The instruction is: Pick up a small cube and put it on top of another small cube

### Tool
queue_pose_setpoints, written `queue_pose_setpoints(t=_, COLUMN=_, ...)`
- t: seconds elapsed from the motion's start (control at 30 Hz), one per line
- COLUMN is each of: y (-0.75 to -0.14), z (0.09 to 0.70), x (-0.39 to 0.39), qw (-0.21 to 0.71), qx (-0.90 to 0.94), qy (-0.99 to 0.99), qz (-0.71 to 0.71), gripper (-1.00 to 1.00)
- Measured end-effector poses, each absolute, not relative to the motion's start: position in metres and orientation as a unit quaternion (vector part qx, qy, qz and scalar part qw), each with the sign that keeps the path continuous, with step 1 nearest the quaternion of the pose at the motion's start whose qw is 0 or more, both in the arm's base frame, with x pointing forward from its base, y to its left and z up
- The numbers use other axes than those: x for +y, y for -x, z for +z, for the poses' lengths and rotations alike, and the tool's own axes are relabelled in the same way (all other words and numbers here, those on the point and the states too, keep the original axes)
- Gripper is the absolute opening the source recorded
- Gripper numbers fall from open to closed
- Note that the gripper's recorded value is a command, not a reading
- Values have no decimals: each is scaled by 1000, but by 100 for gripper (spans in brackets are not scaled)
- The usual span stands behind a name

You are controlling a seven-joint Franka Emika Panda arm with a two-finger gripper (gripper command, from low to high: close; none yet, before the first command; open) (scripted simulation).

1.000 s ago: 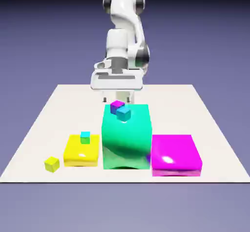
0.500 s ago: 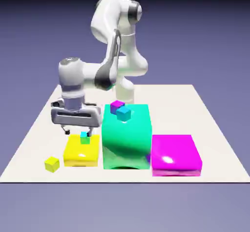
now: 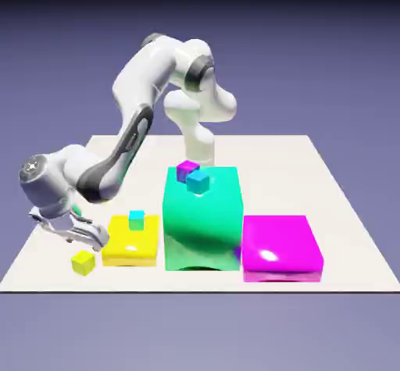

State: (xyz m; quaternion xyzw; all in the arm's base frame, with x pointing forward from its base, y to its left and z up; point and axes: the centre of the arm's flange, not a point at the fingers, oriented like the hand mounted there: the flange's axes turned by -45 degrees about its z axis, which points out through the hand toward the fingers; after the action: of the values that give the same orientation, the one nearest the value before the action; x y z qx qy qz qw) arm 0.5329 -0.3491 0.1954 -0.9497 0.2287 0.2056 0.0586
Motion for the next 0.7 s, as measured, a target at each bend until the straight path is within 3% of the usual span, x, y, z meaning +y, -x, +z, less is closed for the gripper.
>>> queue_pose_setpoints(t=0.17, y=-529, z=172, x=-367, qw=62, qx=234, qy=938, qz=248, gripper=0)
queue_pose_setpoints(t=0.27, y=-508, z=113, x=-357, qw=62, qx=234, qy=938, qz=248, gripper=0)
queue_pose_setpoints(t=0.3, y=-507, z=109, x=-356, qw=62, qx=234, qy=938, qz=248, gripper=-100)
queue_pose_setpoints(t=0.37, y=-507, z=109, x=-356, qw=62, qx=234, qy=938, qz=248, gripper=-100)
queue_pose_setpoints(t=0.47, y=-527, z=168, x=-367, qw=63, qx=234, qy=938, qz=247, gripper=-100)
queue_pose_setpoints(t=0.7, y=-538, z=235, x=-287, qw=76, qx=104, qy=960, qz=248, gripper=-100)
